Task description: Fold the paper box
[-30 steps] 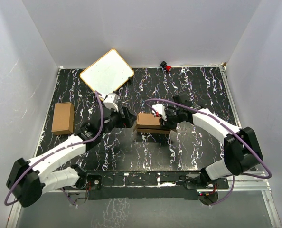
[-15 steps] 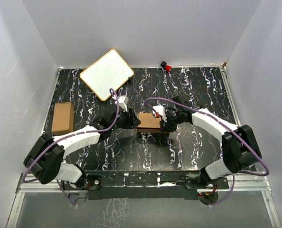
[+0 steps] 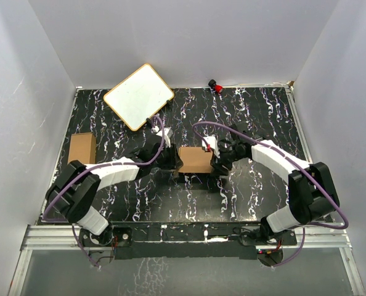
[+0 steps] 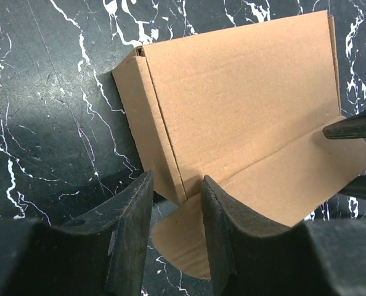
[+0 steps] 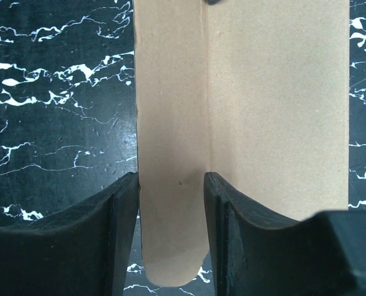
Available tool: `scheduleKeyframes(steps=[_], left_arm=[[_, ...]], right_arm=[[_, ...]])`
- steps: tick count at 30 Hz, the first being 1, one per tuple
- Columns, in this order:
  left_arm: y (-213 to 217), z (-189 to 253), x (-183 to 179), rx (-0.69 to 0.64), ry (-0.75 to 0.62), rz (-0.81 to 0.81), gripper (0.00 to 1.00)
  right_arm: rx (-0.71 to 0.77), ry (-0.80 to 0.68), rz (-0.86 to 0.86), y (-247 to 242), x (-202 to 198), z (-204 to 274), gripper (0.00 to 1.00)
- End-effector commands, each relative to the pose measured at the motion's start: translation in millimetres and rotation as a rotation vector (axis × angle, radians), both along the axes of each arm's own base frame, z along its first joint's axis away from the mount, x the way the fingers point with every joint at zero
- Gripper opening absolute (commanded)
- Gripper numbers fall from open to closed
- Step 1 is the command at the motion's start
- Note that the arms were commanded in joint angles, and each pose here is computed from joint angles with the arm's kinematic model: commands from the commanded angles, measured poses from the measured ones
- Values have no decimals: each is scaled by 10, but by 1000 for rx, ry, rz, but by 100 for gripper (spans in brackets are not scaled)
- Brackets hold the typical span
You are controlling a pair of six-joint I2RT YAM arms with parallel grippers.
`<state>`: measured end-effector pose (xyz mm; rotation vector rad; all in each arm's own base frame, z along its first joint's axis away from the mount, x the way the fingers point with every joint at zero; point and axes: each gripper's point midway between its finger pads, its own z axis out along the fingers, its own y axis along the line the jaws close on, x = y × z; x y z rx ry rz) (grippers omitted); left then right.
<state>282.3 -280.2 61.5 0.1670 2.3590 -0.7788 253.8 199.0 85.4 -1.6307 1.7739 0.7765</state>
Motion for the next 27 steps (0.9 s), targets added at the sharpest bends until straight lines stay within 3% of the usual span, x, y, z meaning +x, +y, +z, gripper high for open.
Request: scheduleKeyframes(steps=[1,8,12,19,24,27], left_arm=[[30,32,84,37,-7,13,35],[55,-60,72,64,16,14,34],[58,-71,63,65,19,13,34],[41,-27,64,51,13,10,35],[22,-24,50,33,16,10,36],[12,-33,43,22,22,13,37]], right_arm=[[104,-23,57,69,-43,240,51],[210,6,111,80,-145,501,55],[313,32,58,30,-67,739,55],[490,229,-332,-344,417,862,55],[546,420,-704,-630,767,620,54],[529,531,-822,-703,868,377,53]])
